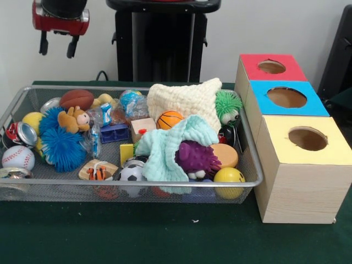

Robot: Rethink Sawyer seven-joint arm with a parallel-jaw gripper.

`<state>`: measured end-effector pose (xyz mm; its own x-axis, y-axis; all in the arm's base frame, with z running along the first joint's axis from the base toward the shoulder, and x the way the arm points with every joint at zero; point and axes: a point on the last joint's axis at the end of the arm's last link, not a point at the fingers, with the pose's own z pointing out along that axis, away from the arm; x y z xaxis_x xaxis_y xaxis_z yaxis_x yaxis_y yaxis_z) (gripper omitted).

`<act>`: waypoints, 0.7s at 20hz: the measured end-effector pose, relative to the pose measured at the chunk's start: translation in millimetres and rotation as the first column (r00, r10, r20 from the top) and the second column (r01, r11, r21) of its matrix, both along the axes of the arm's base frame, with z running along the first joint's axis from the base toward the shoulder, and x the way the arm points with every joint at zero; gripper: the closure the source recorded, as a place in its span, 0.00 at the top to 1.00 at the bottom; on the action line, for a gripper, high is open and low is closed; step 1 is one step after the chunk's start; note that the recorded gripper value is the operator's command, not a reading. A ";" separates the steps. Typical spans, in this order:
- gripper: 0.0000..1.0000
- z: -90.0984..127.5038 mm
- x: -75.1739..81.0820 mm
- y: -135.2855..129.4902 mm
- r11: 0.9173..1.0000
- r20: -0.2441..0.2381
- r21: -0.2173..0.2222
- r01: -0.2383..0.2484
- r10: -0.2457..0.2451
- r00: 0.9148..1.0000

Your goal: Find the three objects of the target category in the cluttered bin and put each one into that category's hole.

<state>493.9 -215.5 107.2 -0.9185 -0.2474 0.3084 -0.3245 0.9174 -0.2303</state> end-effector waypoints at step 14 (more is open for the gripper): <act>1.00 -19.6 -9.9 -11.6 0.998 0.228 0.059 -0.028 0.013 0.974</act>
